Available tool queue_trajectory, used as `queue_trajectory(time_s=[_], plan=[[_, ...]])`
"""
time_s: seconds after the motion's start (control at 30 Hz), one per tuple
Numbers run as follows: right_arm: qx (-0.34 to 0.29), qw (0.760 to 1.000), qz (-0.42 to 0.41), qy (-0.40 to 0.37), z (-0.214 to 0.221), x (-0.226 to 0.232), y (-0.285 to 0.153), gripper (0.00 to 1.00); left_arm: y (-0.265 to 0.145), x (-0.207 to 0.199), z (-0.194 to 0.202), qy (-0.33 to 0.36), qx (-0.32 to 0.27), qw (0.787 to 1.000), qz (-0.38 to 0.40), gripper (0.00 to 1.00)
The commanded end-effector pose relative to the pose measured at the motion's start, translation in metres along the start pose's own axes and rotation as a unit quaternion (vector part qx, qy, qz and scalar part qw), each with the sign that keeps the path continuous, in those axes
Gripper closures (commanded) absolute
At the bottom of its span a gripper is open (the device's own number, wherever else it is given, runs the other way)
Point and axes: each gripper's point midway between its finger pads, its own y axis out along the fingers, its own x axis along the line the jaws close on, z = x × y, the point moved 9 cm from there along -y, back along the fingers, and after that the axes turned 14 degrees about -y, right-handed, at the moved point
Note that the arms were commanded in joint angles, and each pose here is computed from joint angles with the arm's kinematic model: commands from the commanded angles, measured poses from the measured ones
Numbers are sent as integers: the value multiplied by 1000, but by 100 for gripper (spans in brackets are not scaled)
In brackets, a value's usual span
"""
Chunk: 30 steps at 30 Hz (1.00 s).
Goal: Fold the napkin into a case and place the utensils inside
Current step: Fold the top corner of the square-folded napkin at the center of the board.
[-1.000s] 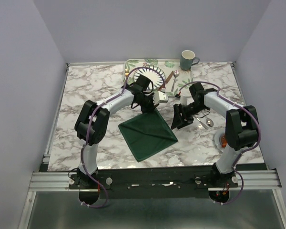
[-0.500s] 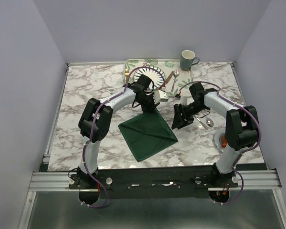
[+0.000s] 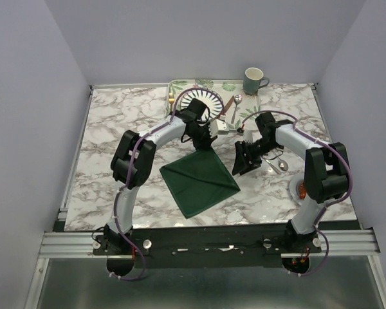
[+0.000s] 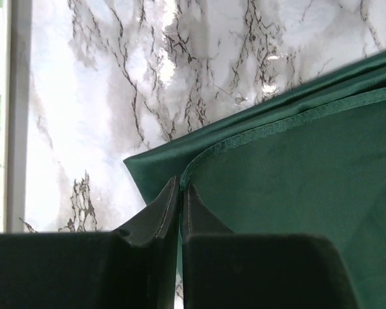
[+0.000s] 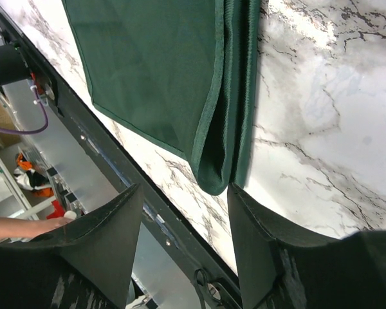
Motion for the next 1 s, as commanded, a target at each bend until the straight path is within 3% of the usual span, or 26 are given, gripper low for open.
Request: queue_trajectory(time_s=[0.0,0.13,0.27,0.43,0.57,0.73,0.83,0.93,0.97], plan=[[11,1000,7,-5,6,2,0,37,2,11,-2,-5,5,1000,-15,87],[17,1000,8,-3,6,0,1,37,2,15,-2,-6,10,1000,-17,80],[9,1000,7,-10,1,4,-4,37,-7,19,-4,-15,7,1000,-26,62],[-37,998,-11,-43,-12,20,-18,38,-61,26,-26,-111,-80,990,-26,45],[-71,994,-31,-75,-30,35,-32,36,-118,13,-32,-191,-170,967,18,35],[-83,987,-78,-117,-48,65,-29,30,-162,-20,-2,-276,-214,935,55,33],[-79,981,-121,-129,-49,89,-7,29,-159,-45,18,-336,-209,912,111,33],[-57,978,-157,-121,-44,100,18,27,-141,-63,43,-425,-198,868,166,35],[-46,978,-169,-110,-43,99,27,26,-138,-61,42,-417,-221,865,171,35]])
